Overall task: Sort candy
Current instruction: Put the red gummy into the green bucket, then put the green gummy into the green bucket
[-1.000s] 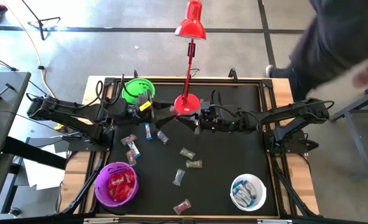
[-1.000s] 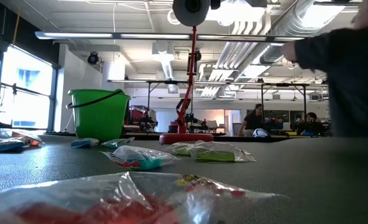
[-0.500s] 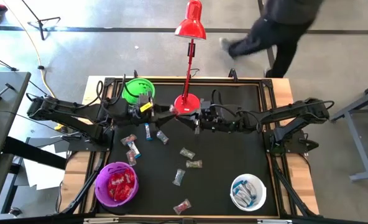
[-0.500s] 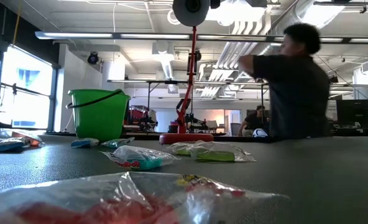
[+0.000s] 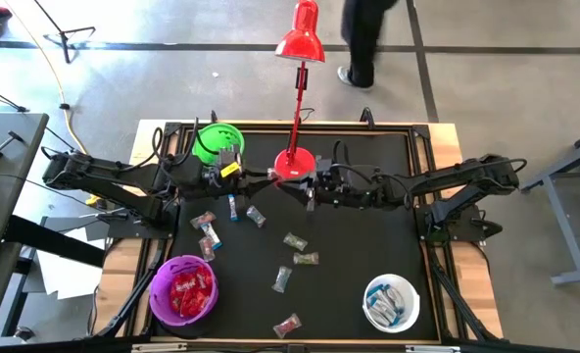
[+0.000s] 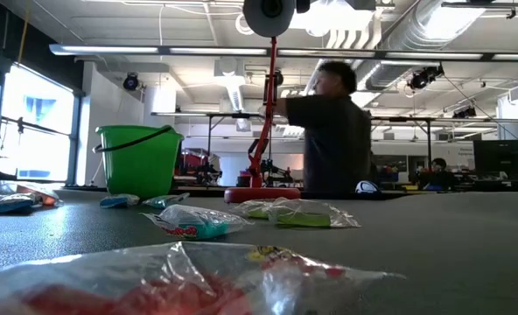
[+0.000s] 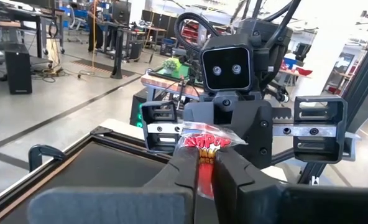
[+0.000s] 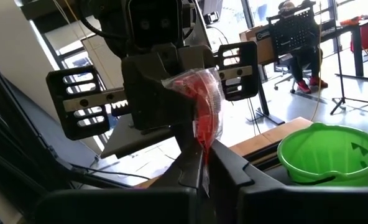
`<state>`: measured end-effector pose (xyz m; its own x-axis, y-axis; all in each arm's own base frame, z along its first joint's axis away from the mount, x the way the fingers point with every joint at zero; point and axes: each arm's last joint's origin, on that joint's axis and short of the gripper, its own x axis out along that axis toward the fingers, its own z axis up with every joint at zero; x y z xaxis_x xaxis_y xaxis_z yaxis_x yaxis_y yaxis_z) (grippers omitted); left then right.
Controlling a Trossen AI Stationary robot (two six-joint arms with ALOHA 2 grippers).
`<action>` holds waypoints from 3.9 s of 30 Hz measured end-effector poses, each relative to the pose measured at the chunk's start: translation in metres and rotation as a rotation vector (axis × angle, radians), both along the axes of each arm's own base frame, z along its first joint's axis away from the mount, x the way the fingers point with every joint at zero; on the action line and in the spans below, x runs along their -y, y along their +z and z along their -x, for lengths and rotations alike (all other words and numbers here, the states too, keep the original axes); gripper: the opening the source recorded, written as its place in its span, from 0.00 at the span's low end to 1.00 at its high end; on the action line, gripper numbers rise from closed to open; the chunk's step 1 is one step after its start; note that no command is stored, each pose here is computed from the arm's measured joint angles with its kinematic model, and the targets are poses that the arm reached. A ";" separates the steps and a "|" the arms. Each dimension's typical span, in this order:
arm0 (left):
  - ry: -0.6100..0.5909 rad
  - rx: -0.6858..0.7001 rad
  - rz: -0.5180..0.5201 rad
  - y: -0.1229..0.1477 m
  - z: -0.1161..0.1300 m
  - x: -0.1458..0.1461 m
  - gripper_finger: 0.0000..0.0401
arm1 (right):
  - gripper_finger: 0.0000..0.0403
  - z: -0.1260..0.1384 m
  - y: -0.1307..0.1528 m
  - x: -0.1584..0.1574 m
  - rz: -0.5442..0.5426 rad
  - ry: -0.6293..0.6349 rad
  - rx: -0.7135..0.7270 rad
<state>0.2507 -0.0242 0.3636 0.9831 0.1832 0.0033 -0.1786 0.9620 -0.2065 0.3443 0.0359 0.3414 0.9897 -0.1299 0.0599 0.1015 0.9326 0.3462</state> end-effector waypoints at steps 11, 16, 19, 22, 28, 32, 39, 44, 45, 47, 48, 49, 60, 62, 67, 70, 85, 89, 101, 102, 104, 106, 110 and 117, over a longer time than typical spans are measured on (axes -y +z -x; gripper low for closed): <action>0.000 -0.001 -0.001 0.000 0.001 0.000 0.01 | 0.37 0.000 -0.004 0.000 0.005 -0.004 -0.044; 0.009 -0.018 -0.053 0.001 0.005 0.001 0.00 | 0.46 0.002 -0.005 0.002 0.013 -0.054 -0.076; 0.081 -0.082 -0.122 0.002 0.016 -0.003 0.00 | 0.47 0.010 -0.003 0.003 0.000 -0.083 -0.128; 0.205 -0.172 -0.148 0.001 0.033 -0.009 0.00 | 0.46 0.019 0.000 0.005 -0.036 -0.099 -0.166; 0.524 -0.349 -0.216 -0.001 0.078 -0.029 0.00 | 0.43 0.034 0.010 0.007 -0.077 -0.108 -0.176; 0.694 -0.455 -0.254 -0.005 0.104 -0.045 0.00 | 0.42 0.035 0.011 0.009 -0.077 -0.118 -0.174; 0.789 -0.546 -0.212 -0.009 0.123 -0.070 0.00 | 0.41 0.034 0.009 0.018 -0.176 -0.162 -0.161; 0.755 -0.625 -0.179 -0.014 0.123 -0.089 0.01 | 0.41 0.033 0.009 0.021 -0.225 -0.173 -0.149; 0.766 -0.640 -0.167 -0.016 0.123 -0.093 0.01 | 0.41 0.033 0.009 0.021 -0.233 -0.173 -0.148; 0.794 -0.662 -0.144 -0.018 0.123 -0.102 0.01 | 0.41 0.033 0.009 0.021 -0.243 -0.174 -0.146; 0.799 -0.676 -0.133 -0.020 0.123 -0.107 0.01 | 0.41 0.033 0.009 0.021 -0.252 -0.174 -0.144; 0.793 -0.690 -0.122 -0.021 0.122 -0.111 0.01 | 0.41 0.033 0.009 0.021 -0.258 -0.174 -0.143; 0.613 -0.790 0.034 -0.045 0.107 -0.147 0.02 | 0.41 0.035 -0.001 0.020 -0.287 -0.188 -0.236; 0.603 -0.812 0.046 -0.048 0.106 -0.151 0.05 | 0.41 0.036 -0.002 0.020 -0.283 -0.191 -0.256; 0.550 -0.847 0.088 -0.054 0.105 -0.153 0.14 | 0.41 0.036 -0.005 0.020 -0.277 -0.196 -0.285; 0.516 -0.855 0.105 -0.056 0.105 -0.152 0.20 | 0.41 0.037 -0.006 0.020 -0.273 -0.198 -0.299; 0.375 -0.745 0.252 -0.053 0.104 -0.145 0.28 | 0.41 0.047 -0.029 0.019 -0.440 -0.214 -0.519; 0.156 -0.617 0.356 -0.046 0.098 -0.135 0.28 | 0.41 0.052 -0.041 0.013 -0.595 -0.166 -0.658; -0.008 -0.462 0.361 -0.032 0.077 -0.115 0.28 | 0.41 0.039 -0.112 -0.017 -0.406 0.105 -1.185; -0.012 -0.452 0.361 -0.031 0.076 -0.115 0.28 | 0.41 0.035 -0.118 -0.018 -0.355 0.134 -1.200; -0.016 -0.436 0.368 -0.030 0.074 -0.114 0.28 | 0.41 0.027 -0.127 -0.019 -0.296 0.170 -1.200; -0.018 -0.424 0.387 -0.029 0.073 -0.112 0.28 | 0.41 0.020 -0.138 -0.015 -0.338 0.142 -1.209; -0.026 -0.419 0.442 -0.029 0.071 -0.108 0.28 | 0.41 0.009 -0.160 -0.009 -0.604 0.045 -1.243; -0.073 -0.416 0.509 -0.028 0.065 -0.096 0.28 | 0.41 -0.001 -0.176 -0.035 -0.520 0.234 -1.232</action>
<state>0.1856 0.0714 0.3352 0.8934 -0.0054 -0.4492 -0.2803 0.7748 -0.5666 0.3456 0.0711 0.1651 0.3668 0.3107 -0.8769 0.4566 0.7611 0.4607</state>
